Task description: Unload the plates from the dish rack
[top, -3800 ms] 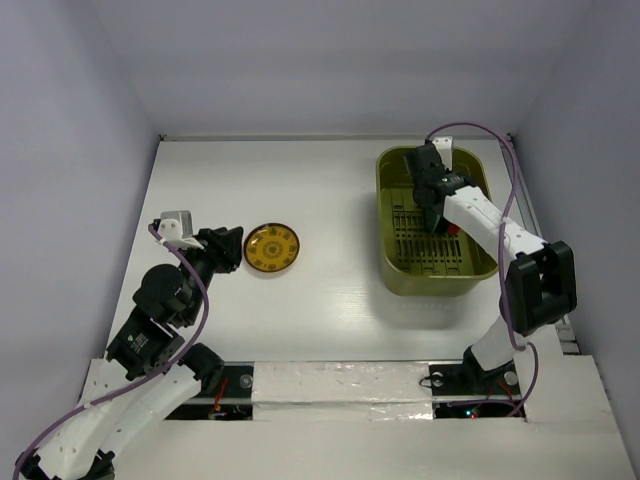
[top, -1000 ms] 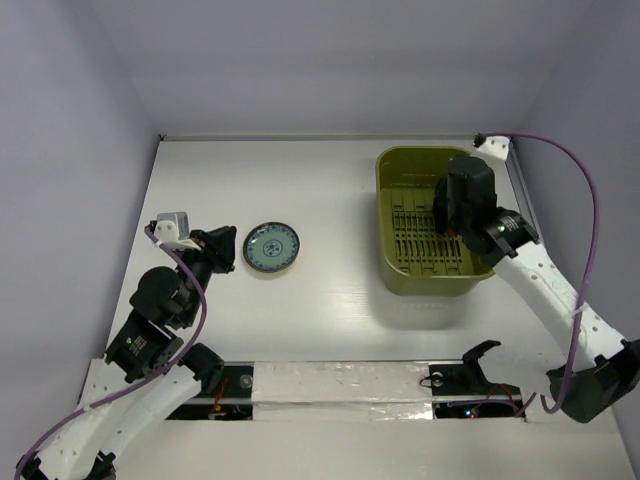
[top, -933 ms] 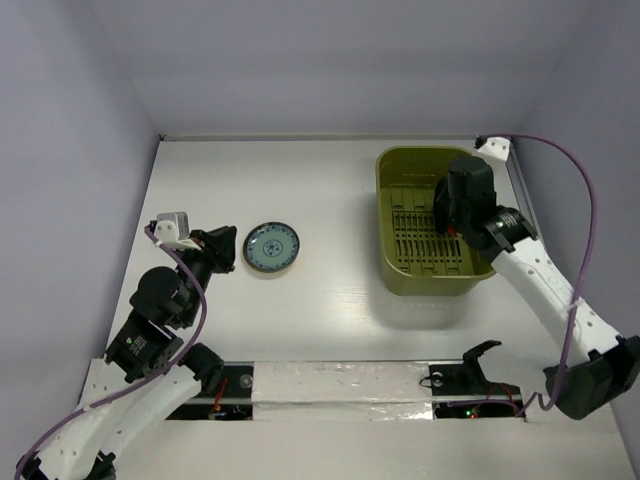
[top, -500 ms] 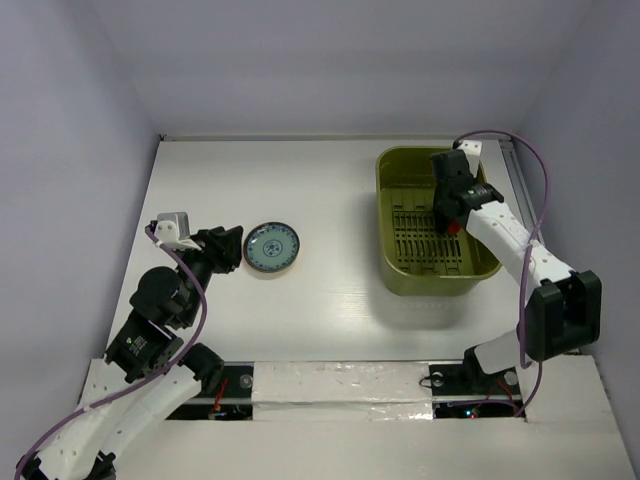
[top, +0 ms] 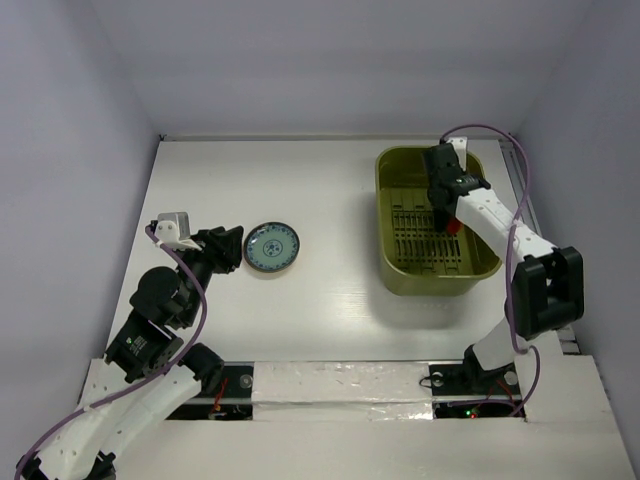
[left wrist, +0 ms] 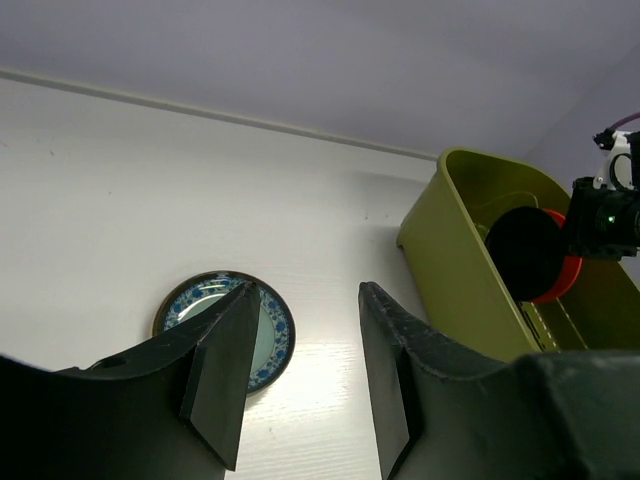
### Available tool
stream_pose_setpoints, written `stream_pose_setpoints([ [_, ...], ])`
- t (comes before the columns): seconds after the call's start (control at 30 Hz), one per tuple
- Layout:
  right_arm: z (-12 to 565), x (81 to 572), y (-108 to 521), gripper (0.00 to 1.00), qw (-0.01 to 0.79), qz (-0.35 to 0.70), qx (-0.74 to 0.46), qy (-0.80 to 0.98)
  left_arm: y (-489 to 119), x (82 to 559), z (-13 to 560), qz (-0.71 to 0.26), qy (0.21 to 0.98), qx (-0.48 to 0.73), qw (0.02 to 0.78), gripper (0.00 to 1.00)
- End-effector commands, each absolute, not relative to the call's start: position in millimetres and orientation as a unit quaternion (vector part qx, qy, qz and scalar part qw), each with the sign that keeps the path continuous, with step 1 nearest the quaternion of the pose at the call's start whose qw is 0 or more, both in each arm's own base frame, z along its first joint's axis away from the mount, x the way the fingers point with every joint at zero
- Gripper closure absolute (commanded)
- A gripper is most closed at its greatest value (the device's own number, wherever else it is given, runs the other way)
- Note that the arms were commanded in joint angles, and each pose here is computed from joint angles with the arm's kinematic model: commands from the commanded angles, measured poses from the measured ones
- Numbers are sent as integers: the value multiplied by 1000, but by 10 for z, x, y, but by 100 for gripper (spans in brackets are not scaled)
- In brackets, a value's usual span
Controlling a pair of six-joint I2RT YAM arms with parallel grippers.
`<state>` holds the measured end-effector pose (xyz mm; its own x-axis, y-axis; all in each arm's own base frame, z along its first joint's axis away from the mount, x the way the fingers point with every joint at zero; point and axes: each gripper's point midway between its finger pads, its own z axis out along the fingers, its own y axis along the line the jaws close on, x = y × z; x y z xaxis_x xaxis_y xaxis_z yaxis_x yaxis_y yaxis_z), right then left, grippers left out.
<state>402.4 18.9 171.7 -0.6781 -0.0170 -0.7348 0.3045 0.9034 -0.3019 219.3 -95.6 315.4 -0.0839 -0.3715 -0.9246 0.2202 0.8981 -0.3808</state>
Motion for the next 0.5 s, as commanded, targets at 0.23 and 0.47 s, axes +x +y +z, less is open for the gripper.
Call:
stream_pose_setpoints([
  [0.23,2616,4037,195,93,469,-195,84,857,-982,2211,3253,-230,688,-53,686,59],
  [0.47,3197,3797,415,97,520,-161,75,836,-976,2214,3242,-229,689,-55,685,59],
])
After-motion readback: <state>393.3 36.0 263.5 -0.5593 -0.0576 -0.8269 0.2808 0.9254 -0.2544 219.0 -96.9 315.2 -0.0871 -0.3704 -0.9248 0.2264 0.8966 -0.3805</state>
